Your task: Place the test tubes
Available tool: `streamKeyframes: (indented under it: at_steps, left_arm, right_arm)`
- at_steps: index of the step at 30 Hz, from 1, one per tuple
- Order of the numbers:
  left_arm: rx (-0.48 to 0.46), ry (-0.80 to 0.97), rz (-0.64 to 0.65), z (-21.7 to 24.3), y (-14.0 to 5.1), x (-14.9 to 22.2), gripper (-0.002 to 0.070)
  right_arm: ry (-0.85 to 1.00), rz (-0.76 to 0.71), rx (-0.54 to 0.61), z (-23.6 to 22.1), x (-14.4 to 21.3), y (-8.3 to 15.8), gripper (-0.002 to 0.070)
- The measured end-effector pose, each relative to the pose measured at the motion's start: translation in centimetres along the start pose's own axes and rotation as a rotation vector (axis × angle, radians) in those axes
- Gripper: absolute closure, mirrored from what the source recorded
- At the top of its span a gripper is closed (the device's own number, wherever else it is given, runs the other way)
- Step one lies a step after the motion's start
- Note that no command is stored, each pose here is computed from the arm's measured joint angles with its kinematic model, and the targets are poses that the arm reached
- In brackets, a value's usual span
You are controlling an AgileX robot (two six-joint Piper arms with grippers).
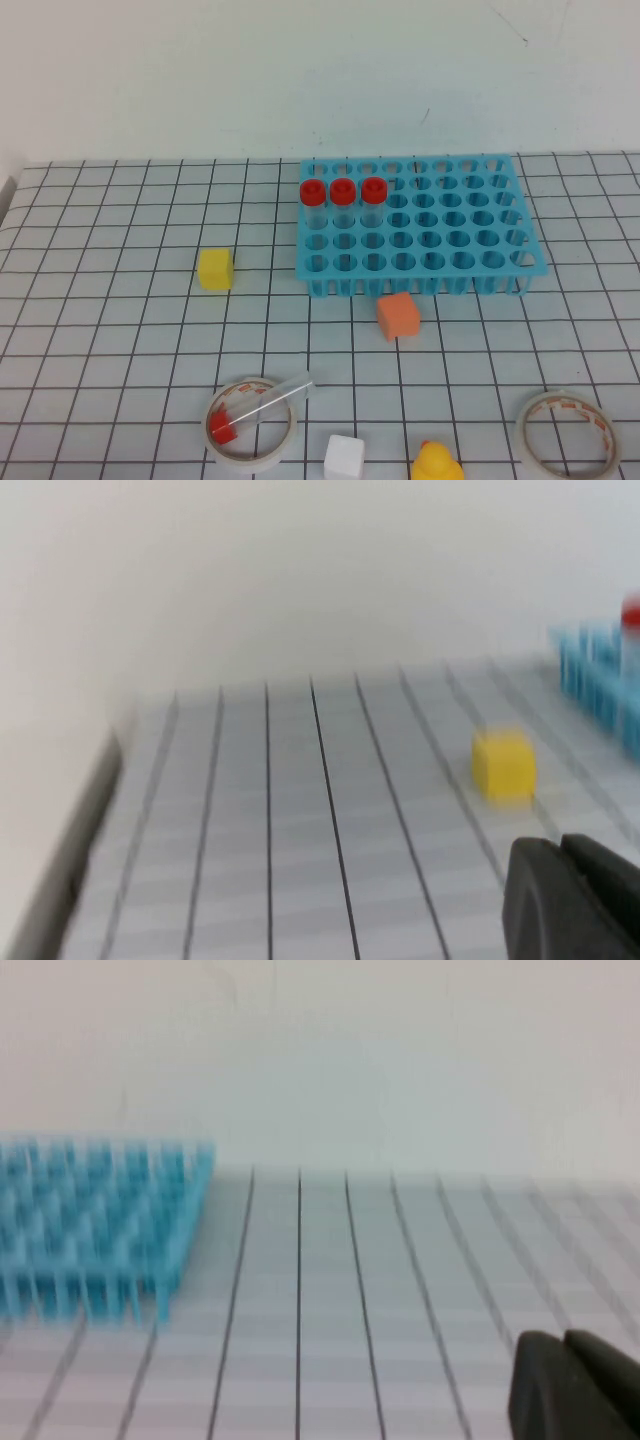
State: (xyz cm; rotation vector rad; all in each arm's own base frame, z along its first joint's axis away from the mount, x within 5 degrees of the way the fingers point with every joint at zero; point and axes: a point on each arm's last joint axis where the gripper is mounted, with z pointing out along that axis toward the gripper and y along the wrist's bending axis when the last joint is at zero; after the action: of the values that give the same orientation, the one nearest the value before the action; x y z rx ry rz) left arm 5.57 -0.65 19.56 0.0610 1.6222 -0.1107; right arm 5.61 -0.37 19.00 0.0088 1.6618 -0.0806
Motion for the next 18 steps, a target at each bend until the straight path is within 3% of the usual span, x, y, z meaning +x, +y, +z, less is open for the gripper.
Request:
streamKeyframes:
  at_steps: [9,15,18]
  left_arm:
    - [-0.038,-0.551,0.044,-1.3,0.2,-4.8,0.0676]
    - [-0.069,-0.71,0.077,-2.2,0.3,-5.9,0.0676]
    - [-0.075,-0.711,0.075,-2.2,0.4,-6.0,0.0676]
  right_arm:
    - [-0.532,0.0,-0.01,-1.3,-4.6,0.1,0.0678]
    - [-0.842,0.034,-0.012,-3.0,-6.8,0.0,0.0678]
    - [-0.908,0.039,0.059,-3.5,-7.2,-0.6,0.0678]
